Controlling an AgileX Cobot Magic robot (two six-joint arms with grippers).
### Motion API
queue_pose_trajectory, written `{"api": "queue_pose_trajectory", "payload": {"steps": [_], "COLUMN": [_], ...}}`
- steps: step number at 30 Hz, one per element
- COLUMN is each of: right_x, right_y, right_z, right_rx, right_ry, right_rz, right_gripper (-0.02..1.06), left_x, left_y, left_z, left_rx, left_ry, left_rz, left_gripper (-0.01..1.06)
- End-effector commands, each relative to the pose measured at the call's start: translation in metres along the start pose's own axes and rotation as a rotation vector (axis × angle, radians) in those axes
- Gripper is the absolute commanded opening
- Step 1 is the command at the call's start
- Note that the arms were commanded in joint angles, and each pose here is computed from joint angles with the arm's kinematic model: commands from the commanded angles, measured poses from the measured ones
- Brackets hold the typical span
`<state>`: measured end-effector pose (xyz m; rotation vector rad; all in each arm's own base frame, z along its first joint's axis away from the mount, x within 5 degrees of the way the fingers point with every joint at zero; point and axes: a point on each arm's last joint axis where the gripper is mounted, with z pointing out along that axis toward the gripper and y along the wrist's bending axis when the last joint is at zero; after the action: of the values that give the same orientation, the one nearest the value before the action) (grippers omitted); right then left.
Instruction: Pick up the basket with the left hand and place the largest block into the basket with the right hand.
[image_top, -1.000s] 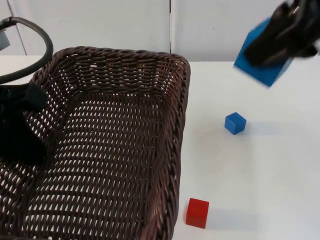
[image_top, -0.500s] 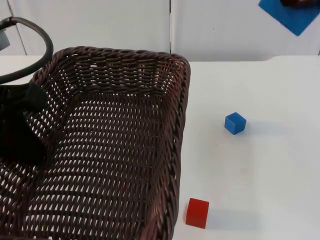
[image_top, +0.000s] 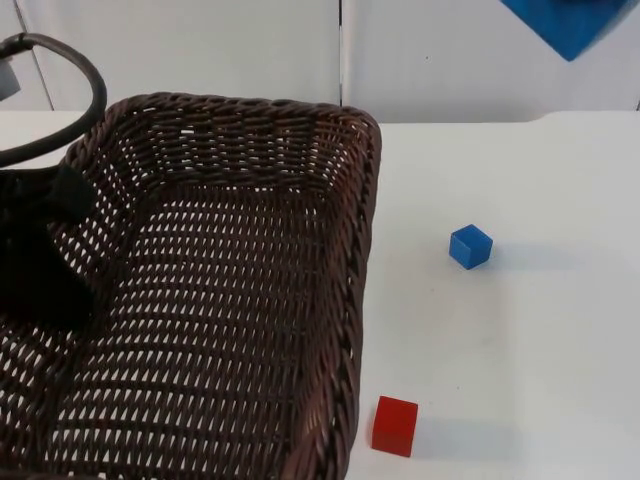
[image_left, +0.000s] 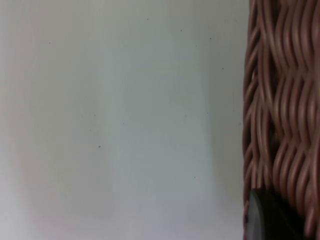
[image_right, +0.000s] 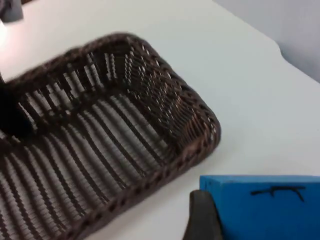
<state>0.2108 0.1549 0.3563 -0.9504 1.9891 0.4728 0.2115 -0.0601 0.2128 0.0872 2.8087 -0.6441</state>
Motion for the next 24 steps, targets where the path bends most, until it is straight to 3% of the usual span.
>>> {"api": "queue_pose_trajectory", "payload": {"steps": [1, 10, 16, 24], "right_x": [-0.006, -0.005, -0.021, -0.031], "right_y": [0.003, 0.033, 0.057, 0.061], "right_z": [-0.003, 0.042, 0.077, 0.115], "right_rx": [-0.02, -0.126, -0.207, -0.226], "right_ry": [-0.05, -0.018, 0.007, 0.035], "right_rz": [0.007, -0.062, -0.109, -0.116], "right_gripper": [0.0, 0.0, 0.0, 0.0], "left_x": [0.0, 0.0, 0.0, 0.0], "left_y": [-0.004, -0.004, -0.004, -0.004], "left_z": [-0.003, -0.003, -0.003, -0.003], "left_rx": [0.025, 0.026, 0.026, 0.026], "left_ry": [-0.019, -0.02, -0.02, -0.02], "left_rz": [-0.022, -0.023, -0.023, -0.023], "left_gripper": [0.0, 0.0, 0.0, 0.0]}}
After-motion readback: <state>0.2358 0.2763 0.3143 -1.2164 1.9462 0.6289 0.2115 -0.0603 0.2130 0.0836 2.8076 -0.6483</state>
